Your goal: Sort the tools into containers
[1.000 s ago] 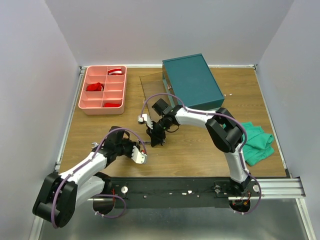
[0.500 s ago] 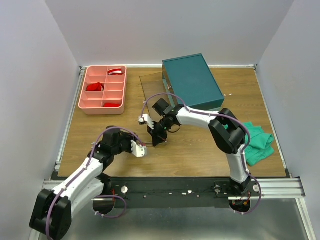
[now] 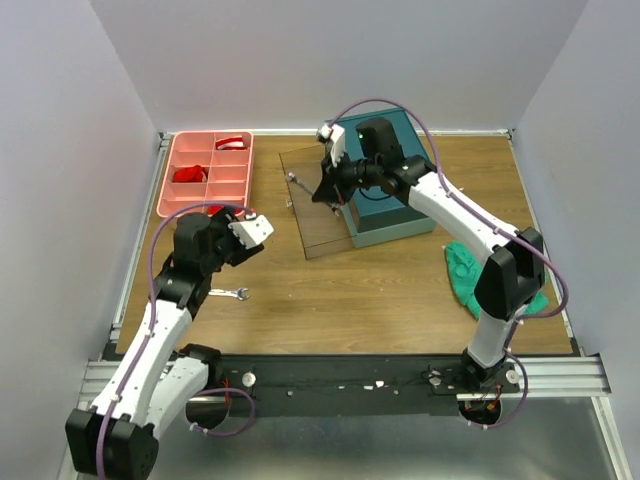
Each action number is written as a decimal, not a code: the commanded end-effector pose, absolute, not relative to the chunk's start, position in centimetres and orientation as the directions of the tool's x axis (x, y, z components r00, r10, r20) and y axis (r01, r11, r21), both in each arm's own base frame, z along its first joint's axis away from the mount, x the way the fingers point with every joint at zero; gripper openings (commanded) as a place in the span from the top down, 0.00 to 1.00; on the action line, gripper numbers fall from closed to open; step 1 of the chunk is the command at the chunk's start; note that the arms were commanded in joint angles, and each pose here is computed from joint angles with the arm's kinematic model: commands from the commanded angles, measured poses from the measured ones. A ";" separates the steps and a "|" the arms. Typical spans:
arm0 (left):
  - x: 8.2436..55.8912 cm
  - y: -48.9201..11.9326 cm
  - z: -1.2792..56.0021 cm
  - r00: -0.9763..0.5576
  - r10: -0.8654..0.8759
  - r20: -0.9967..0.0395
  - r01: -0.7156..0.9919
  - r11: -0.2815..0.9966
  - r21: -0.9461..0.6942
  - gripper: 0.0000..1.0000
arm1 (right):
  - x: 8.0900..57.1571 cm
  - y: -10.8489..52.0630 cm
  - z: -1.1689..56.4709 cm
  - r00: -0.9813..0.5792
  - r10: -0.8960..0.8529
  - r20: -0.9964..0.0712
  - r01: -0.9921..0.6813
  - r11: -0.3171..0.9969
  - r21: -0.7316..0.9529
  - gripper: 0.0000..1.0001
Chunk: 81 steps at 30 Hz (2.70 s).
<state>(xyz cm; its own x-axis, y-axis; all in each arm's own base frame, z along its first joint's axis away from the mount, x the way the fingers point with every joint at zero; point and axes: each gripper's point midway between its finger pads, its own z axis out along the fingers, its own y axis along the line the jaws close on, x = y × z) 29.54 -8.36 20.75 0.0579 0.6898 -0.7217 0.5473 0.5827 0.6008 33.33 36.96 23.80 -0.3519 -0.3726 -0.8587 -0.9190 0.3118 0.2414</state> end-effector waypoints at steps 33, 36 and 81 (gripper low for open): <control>24.7 8.7 7.9 -0.129 0.941 -0.314 0.980 0.170 0.108 0.47 | 35.3 35.6 18.8 -0.512 -0.314 -0.799 -0.784 0.551 0.286 0.47; 25.5 10.3 7.0 -0.075 0.959 -0.274 0.980 0.122 0.158 0.48 | 34.7 34.7 19.1 -0.500 -0.317 -0.806 -0.783 0.564 0.264 0.45; 21.8 4.3 -1.1 0.056 0.940 -0.337 0.997 -0.069 -0.026 0.74 | 32.3 30.2 17.7 -0.448 -0.372 -0.813 -0.775 0.615 0.146 0.37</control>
